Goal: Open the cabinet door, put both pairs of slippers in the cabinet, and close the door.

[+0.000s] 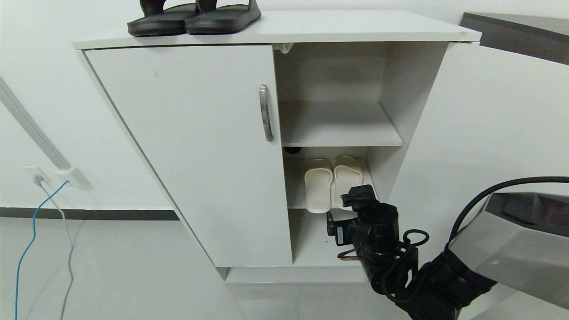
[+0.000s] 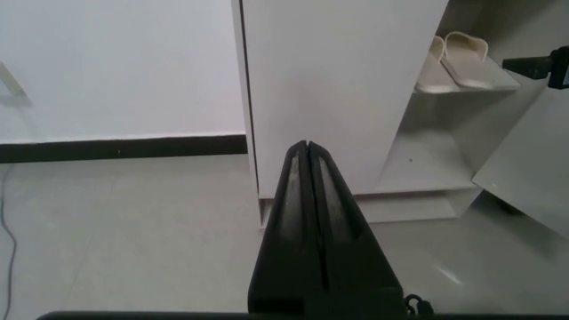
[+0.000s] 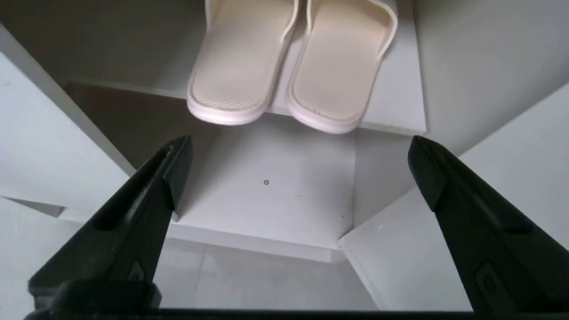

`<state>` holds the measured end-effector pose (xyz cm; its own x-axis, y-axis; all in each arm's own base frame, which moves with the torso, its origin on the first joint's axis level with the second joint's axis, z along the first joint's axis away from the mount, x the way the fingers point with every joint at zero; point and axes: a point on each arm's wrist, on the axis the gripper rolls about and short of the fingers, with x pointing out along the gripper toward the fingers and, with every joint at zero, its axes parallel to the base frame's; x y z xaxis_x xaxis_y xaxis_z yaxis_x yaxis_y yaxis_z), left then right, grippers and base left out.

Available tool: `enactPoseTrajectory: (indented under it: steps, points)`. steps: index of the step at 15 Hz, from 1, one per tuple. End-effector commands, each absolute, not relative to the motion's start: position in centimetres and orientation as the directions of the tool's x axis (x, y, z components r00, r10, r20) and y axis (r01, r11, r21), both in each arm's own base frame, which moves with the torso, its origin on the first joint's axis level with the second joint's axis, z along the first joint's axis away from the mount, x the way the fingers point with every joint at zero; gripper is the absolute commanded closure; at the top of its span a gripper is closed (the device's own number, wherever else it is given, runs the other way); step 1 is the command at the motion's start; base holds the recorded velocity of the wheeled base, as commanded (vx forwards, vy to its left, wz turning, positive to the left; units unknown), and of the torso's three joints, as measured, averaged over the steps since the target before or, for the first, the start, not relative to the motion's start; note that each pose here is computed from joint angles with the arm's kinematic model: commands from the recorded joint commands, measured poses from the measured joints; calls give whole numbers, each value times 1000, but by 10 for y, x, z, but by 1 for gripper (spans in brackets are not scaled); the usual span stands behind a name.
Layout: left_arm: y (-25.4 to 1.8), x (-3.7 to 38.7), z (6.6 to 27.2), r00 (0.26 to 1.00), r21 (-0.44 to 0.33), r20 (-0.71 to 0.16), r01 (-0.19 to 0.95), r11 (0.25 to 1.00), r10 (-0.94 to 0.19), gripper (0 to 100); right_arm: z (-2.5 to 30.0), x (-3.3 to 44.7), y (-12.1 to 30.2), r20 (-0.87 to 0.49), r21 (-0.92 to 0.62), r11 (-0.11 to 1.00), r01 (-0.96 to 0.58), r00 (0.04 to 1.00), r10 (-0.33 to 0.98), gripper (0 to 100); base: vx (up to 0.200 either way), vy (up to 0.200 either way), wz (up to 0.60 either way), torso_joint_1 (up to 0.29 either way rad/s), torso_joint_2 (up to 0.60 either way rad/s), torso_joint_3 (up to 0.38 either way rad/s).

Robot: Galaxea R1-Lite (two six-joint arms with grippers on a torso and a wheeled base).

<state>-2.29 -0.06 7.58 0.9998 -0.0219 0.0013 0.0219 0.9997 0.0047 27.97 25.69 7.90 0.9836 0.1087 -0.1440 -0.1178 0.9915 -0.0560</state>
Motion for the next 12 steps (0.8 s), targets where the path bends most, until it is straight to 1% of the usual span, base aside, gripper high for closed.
enactPoseTrajectory:
  steps: [1, 4, 12]
  points:
    - [-1, -23, 76, 1000, 5, 2, 21, 1000, -21, 100, 77, 279, 258, -148, -59, 991, -121, 983, 111, 0, 0, 0, 0, -2, 7, 61]
    - [-1, -23, 76, 1000, 5, 2, 21, 1000, -21, 100, 77, 279, 257, -147, -60, 992, -113, 984, 103, 0, 0, 0, 0, 1, 4, 154]
    - [-1, -23, 76, 1000, 6, -2, 21, 1000, -21, 100, 71, 279, 260, -134, -62, 991, -116, 985, 107, 0, 0, 0, 0, 2, 4, 200]
